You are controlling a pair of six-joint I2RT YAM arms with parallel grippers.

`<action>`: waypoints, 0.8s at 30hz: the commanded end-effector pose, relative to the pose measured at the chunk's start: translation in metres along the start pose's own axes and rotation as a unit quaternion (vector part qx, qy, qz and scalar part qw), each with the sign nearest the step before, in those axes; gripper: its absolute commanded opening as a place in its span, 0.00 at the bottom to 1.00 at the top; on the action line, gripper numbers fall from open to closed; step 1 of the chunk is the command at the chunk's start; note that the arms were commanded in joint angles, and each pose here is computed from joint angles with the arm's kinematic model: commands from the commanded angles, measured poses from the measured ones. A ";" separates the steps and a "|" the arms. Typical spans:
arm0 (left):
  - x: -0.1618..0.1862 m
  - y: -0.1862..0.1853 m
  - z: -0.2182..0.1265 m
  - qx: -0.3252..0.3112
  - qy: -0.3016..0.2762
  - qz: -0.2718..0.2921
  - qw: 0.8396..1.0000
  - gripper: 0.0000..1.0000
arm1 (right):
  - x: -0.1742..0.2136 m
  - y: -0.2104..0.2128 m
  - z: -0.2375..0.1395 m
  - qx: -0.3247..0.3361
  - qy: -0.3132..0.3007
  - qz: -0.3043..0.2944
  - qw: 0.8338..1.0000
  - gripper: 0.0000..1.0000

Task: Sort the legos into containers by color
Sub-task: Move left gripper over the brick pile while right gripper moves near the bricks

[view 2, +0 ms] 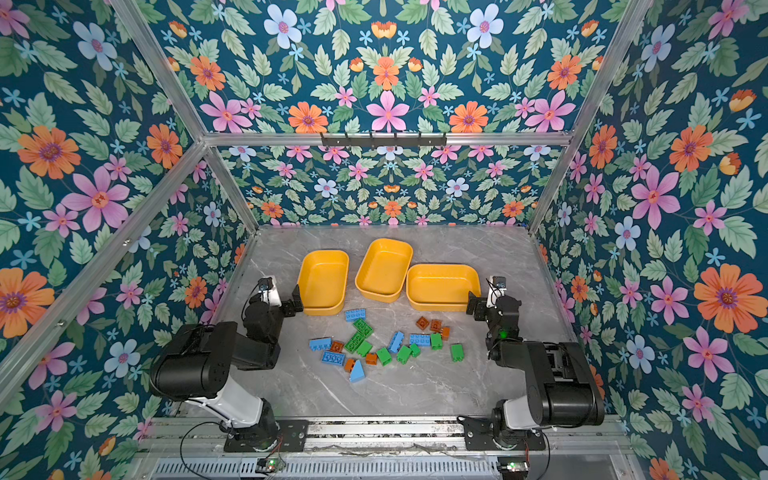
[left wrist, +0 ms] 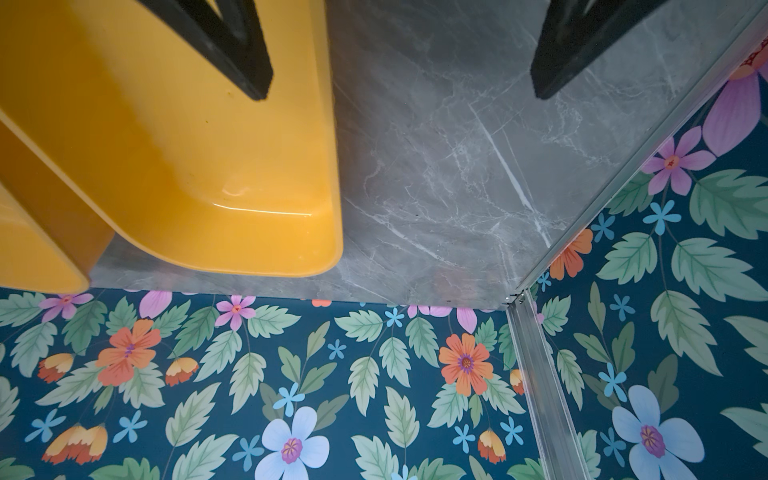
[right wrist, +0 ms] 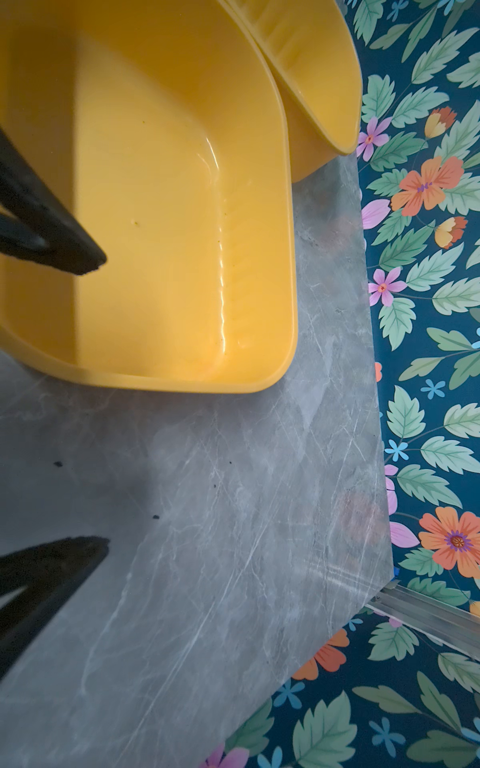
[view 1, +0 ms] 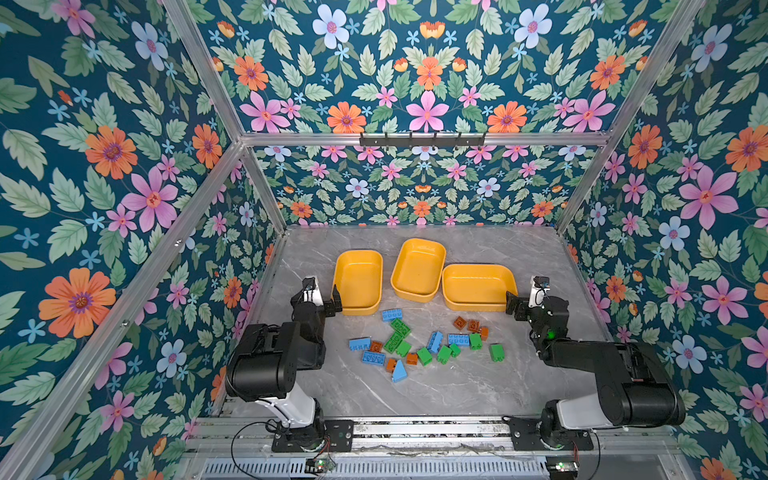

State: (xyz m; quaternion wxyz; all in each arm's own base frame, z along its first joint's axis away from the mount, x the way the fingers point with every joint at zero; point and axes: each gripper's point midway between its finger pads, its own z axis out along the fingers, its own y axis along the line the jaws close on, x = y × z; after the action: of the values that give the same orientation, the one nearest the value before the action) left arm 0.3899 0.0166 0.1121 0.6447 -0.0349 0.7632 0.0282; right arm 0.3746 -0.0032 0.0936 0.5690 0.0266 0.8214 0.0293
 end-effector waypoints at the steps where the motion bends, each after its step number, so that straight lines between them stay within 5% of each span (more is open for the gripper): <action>1: -0.004 -0.009 0.002 0.026 0.003 0.016 1.000 1.00 | -0.009 -0.001 0.000 0.003 -0.010 0.002 1.000 0.99; 10: -0.039 -0.011 -0.007 0.030 0.000 0.020 0.999 1.00 | -0.043 0.019 -0.025 -0.044 -0.016 -0.016 0.999 0.99; 17: -0.076 -0.027 -0.008 0.054 0.053 0.060 0.995 1.00 | -0.081 0.048 -0.050 -0.121 -0.027 -0.007 0.992 0.99; 24: -0.073 -0.061 -0.030 0.146 0.151 0.159 0.965 1.00 | -0.090 0.083 -0.079 -0.220 0.013 0.000 0.975 0.99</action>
State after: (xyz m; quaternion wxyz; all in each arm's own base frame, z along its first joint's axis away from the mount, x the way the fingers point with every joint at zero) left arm 0.3992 -0.0324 0.2268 0.6013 0.1063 0.7918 0.0155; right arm 0.3491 0.0520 0.2210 0.5947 -0.0770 0.7851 0.1550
